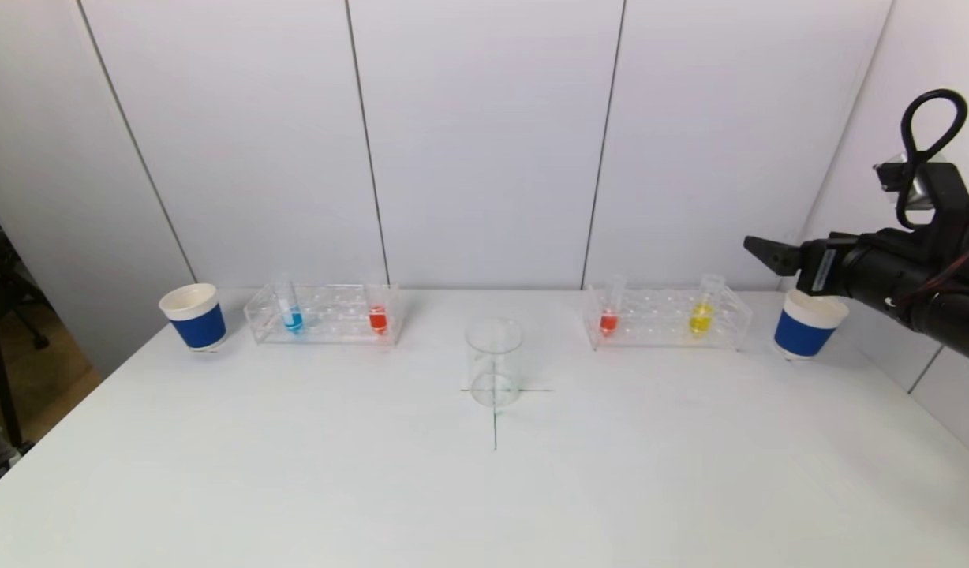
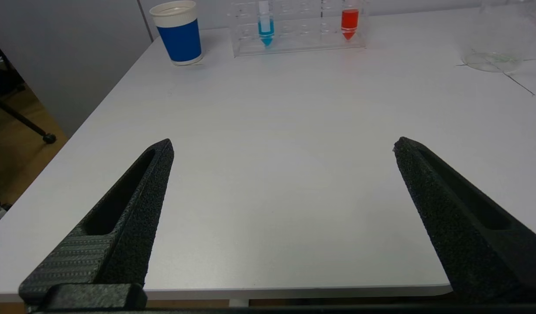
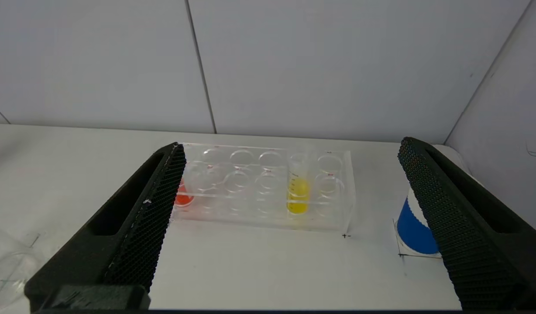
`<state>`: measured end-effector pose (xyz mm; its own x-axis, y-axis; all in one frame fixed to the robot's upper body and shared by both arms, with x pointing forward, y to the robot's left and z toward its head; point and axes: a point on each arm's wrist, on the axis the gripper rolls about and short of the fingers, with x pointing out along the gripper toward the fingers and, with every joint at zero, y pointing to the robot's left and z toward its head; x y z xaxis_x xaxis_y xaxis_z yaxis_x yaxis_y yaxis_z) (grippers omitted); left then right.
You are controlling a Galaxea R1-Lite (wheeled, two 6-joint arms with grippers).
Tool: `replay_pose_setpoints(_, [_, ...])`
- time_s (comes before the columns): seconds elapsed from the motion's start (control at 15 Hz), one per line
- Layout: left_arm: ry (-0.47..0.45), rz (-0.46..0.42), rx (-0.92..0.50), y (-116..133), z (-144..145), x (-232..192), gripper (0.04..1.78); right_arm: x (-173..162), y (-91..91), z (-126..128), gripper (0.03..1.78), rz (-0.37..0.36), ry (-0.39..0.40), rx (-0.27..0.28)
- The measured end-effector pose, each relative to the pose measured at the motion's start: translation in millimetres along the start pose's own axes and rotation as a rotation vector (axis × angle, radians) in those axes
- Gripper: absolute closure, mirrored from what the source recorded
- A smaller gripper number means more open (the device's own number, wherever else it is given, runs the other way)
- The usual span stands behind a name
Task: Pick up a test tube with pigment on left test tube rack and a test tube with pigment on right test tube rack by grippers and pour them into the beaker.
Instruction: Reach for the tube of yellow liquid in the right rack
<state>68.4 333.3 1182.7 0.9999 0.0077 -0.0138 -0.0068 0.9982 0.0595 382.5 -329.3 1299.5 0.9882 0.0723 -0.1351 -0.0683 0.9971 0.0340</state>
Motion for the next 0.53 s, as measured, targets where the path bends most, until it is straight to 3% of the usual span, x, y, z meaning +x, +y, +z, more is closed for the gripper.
replay_pose_setpoints(0.53, [0.0, 0.0, 0.0, 0, 0, 0, 0.06, 50, 1.7, -51, 0.04, -0.025, -0.005, -0.002])
